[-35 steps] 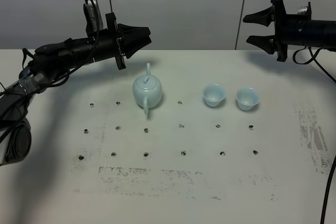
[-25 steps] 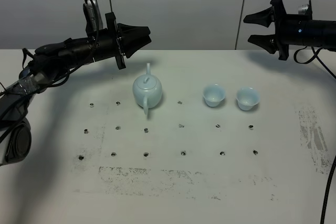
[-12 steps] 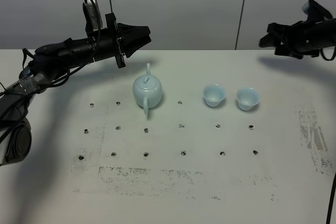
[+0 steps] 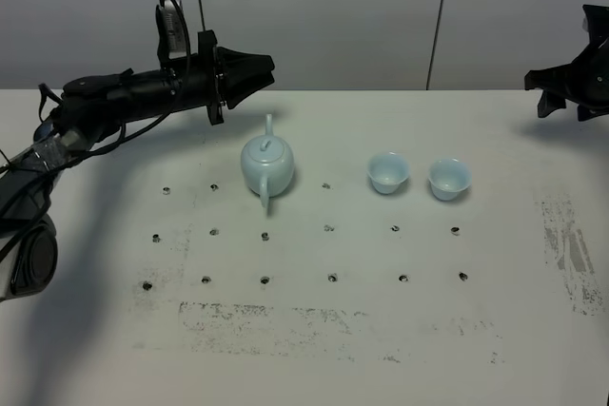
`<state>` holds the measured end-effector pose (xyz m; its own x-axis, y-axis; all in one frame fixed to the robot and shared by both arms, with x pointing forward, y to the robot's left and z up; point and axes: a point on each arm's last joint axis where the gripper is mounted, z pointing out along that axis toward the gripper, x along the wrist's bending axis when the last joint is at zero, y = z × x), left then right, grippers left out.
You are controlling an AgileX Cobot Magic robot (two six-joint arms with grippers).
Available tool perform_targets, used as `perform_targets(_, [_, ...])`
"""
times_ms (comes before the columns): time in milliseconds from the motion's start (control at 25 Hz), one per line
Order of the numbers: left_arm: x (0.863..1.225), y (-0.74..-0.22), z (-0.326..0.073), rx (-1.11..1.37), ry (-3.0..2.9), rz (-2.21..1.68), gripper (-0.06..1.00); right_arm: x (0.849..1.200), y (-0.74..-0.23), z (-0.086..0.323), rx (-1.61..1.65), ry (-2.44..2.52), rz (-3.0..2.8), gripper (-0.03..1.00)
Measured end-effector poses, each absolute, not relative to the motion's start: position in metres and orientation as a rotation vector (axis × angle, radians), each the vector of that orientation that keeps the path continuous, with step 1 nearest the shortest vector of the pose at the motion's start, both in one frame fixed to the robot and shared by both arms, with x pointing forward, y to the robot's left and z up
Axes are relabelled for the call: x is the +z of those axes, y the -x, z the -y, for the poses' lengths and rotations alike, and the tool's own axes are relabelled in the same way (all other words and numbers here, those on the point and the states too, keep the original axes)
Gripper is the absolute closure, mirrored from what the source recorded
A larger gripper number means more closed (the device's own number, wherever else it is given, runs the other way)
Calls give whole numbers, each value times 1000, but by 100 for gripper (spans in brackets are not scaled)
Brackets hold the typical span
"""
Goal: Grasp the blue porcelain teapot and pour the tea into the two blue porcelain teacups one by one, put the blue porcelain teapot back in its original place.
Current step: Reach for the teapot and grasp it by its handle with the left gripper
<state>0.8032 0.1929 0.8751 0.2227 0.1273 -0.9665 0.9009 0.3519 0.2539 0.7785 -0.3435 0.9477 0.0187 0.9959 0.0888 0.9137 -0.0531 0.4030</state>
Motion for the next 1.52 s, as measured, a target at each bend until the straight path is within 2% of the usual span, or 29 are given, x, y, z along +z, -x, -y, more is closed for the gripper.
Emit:
perform_targets(280, [892,-805,-193,-613,-1217,-1199,63,1020,-742,329,396,-1978,-1981,42])
perform_targets(440, [902,-806,-193,-571,-1256,-1171,63,1044,-708,319,354,-2006,-2025,42])
perform_targets(640, [904,-806,-193,-559,-1267,-1165,63,1077,-659,318,461,-1920,-1941,44])
perform_targets(1080, [909,-806,-193,-479,-1281,-1043,63,1104,-510,314,532,-1819,-1837,45])
perform_targets(1520, [912,-807,-193,-451,-1272,-1004,63,1116,-316,303,788,-1690,-1623,45])
